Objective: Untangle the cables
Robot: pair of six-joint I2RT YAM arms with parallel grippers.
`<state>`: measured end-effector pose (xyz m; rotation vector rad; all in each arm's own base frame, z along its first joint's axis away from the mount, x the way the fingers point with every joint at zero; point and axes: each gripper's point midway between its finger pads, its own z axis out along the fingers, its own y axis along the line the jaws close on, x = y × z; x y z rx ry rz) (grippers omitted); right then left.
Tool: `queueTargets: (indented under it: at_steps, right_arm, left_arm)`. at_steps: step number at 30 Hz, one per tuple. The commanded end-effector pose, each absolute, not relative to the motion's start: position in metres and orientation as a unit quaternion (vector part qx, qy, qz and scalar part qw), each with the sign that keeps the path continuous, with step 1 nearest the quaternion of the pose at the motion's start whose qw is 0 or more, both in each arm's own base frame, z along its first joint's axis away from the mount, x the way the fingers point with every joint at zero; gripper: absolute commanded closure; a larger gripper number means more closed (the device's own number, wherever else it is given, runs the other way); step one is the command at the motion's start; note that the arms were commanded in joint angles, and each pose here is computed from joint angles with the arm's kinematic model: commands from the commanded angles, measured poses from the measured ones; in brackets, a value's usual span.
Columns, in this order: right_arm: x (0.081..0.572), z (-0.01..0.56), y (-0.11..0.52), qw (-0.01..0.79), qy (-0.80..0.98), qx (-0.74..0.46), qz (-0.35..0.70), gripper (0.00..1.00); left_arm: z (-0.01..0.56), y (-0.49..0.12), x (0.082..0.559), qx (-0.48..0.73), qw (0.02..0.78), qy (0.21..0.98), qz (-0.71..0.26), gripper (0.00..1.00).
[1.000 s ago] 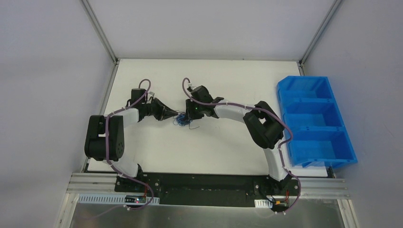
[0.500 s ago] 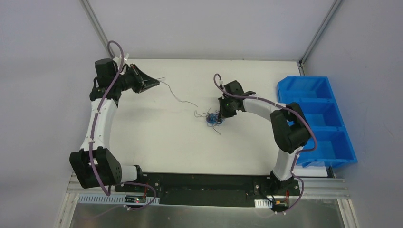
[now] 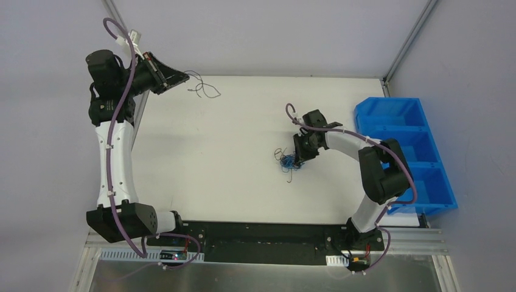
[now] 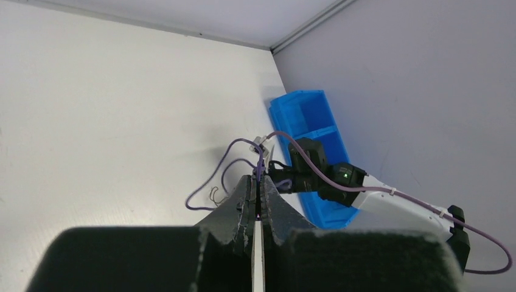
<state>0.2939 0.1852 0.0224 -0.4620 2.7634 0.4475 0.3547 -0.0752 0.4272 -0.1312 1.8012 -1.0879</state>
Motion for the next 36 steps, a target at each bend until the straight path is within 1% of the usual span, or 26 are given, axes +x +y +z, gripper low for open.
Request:
queueTargets:
  at_steps: [1,2,4,6,7,11,13,16,18,19,21,23,26,28,30,32,33,36]
  right_arm:
    - [0.285,0.054,0.199,0.143,0.950,-0.181,0.209,0.68]
    - [0.288,0.066,0.207,0.152,0.944,-0.184,0.227,0.58]
    - [0.301,0.097,0.216,0.188,0.932,-0.194,0.243,0.44]
    - [0.312,0.128,0.220,0.229,0.917,-0.206,0.255,0.33]
    - [0.315,0.145,0.224,0.247,0.906,-0.216,0.266,0.30]
    - [0.319,0.216,0.249,0.307,0.856,-0.253,0.331,0.22]
    - [0.319,0.250,0.267,0.331,0.832,-0.262,0.360,0.21]
    - [0.306,0.293,0.299,0.356,0.794,-0.290,0.399,0.17]
    - [0.292,0.317,0.316,0.372,0.764,-0.318,0.420,0.11]
    - [0.283,0.325,0.323,0.378,0.750,-0.334,0.428,0.08]
    - [0.268,0.336,0.335,0.389,0.724,-0.365,0.438,0.07]
    - [0.256,0.338,0.341,0.394,0.707,-0.392,0.438,0.07]
    - [0.252,0.333,0.345,0.401,0.700,-0.403,0.432,0.07]
    - [0.254,0.333,0.347,0.409,0.697,-0.403,0.429,0.10]
    - [0.253,0.335,0.348,0.412,0.693,-0.405,0.431,0.19]
    - [0.250,0.332,0.350,0.411,0.691,-0.412,0.430,0.33]
    - [0.248,0.327,0.349,0.410,0.689,-0.420,0.425,0.38]
    - [0.248,0.320,0.347,0.428,0.675,-0.447,0.402,0.58]
  left_arm:
    - [0.412,-0.084,0.351,-0.032,0.463,0.750,-0.472,1.00]
    - [0.407,-0.088,0.350,-0.030,0.452,0.752,-0.478,1.00]
    - [0.397,-0.095,0.346,-0.022,0.436,0.756,-0.487,1.00]
    - [0.388,-0.105,0.340,-0.005,0.427,0.760,-0.489,1.00]
    - [0.383,-0.111,0.337,0.004,0.421,0.763,-0.491,1.00]
    - [0.360,-0.146,0.319,0.051,0.387,0.775,-0.497,1.00]
    - [0.349,-0.159,0.312,0.069,0.374,0.781,-0.496,1.00]
    - [0.341,-0.187,0.299,0.105,0.345,0.781,-0.510,1.00]
    - [0.340,-0.202,0.291,0.129,0.328,0.776,-0.522,1.00]
    - [0.340,-0.209,0.287,0.142,0.322,0.774,-0.526,1.00]
    - [0.341,-0.220,0.279,0.171,0.314,0.766,-0.534,1.00]
    - [0.346,-0.230,0.271,0.198,0.306,0.754,-0.546,1.00]
    - [0.351,-0.240,0.263,0.221,0.288,0.742,-0.564,1.00]
    - [0.353,-0.244,0.261,0.226,0.280,0.739,-0.570,1.00]
    - [0.355,-0.246,0.260,0.228,0.278,0.738,-0.571,1.00]
    - [0.357,-0.248,0.259,0.230,0.276,0.736,-0.574,1.00]
    - [0.358,-0.249,0.259,0.232,0.275,0.735,-0.575,1.00]
    - [0.365,-0.252,0.259,0.232,0.273,0.733,-0.578,1.00]
